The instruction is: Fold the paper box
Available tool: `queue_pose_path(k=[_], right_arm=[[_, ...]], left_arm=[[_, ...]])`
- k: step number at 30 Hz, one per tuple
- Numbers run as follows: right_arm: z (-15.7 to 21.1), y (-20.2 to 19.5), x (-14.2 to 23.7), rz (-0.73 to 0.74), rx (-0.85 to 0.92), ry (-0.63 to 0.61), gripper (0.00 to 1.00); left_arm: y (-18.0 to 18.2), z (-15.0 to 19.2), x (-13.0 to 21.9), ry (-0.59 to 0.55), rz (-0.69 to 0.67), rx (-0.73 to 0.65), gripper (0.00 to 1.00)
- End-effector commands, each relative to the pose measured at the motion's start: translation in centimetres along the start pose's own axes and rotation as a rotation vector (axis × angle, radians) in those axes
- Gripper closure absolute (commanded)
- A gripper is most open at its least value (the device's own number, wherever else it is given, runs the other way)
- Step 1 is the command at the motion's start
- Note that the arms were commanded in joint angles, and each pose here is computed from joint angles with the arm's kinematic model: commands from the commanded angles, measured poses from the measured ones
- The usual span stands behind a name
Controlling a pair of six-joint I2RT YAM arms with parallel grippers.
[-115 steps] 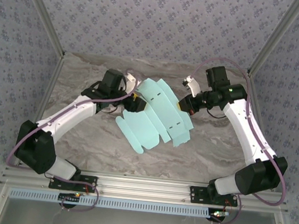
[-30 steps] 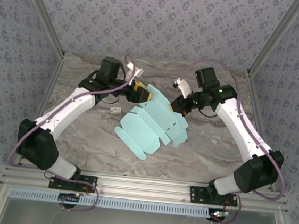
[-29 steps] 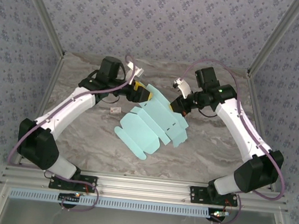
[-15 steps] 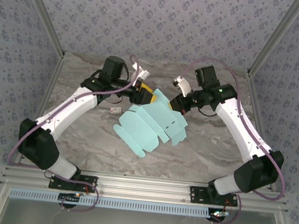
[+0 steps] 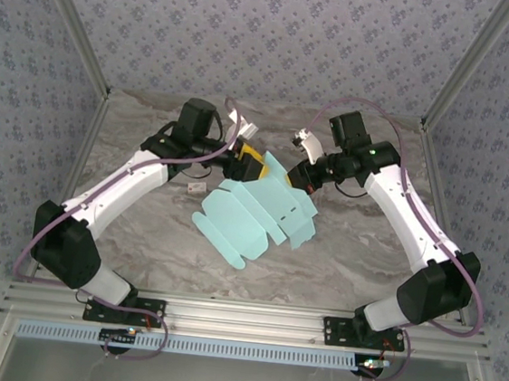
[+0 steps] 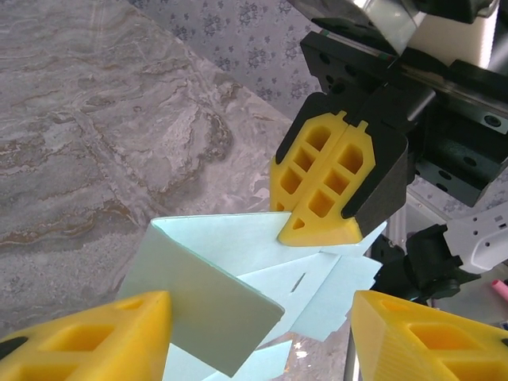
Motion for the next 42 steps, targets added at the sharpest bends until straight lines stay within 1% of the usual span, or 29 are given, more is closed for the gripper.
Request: queue_pose_path(k=[1, 5, 9, 12, 14, 16, 23, 26, 29, 32, 37, 42], right_arm=[[-0.5, -0.1, 0.8, 0.03, 0.066, -0.015, 1.0], [0.1, -0.1, 1.2, 0.044, 0.101, 0.019, 1.0], [0.1, 0.6, 1.4, 0.031, 0.153, 0.018, 1.0], [0.1, 0.9, 1.4, 0.052, 0.206, 0.035, 1.0], [-0.1, 0.9, 1.3, 0.081, 0.244, 0.052, 1.0], [-0.2, 1.0, 1.2, 0.103, 0.29, 0.066, 1.0], [-0.7, 1.4, 0.7, 0.133, 0.419, 0.081, 1.0], [-0.6, 1.2, 0.4, 0.148, 0.457, 0.103, 1.0], [-0.1, 0.5, 0.0, 0.186, 0.477, 0.146, 1.0], [0.6, -0.6, -0.7, 0.234, 0.495, 0.188, 1.0], [1.8, -3.6, -2.5, 0.371, 0.53, 0.27, 1.0], [1.6, -5.9, -4.2, 0.491, 0.59, 0.275, 1.0]], left_arm=[[-1.9, 0.3, 1.1, -0.007, 0.002, -0.068, 0.38], [-1.3, -0.1, 3.5, -0.064, -0.12, -0.094, 0.36], [-0.7, -0.7, 6.4, -0.134, -0.26, -0.115, 0.33], [-0.5, -0.9, 8.1, -0.156, -0.348, -0.142, 0.31], [-0.5, -0.7, 8.7, -0.148, -0.37, -0.165, 0.3], [-1.0, -0.4, 8.8, -0.129, -0.357, -0.188, 0.3], [-1.1, 0.6, 9.1, -0.045, -0.368, -0.239, 0.3], [-0.1, 1.0, 9.3, -0.007, -0.421, -0.229, 0.31], [1.6, 1.1, 10.3, -0.015, -0.481, -0.144, 0.31], [3.8, 1.6, 11.0, -0.061, -0.523, -0.004, 0.32], [6.9, 3.7, 10.5, -0.104, -0.56, 0.177, 0.32], [10.4, 5.5, 9.9, -0.152, -0.625, 0.32, 0.32]])
Point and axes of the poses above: each hand's point on the last joint's axis, 136 mm out from that joint toward the fingers, its own x axis back along the fingers, its own y axis along the line the jaws close on, z = x × y, the point moved 1 cm from there along x, back along the fingers, and after that the axes turned 7 degrees about x, right-handed, at the moved point
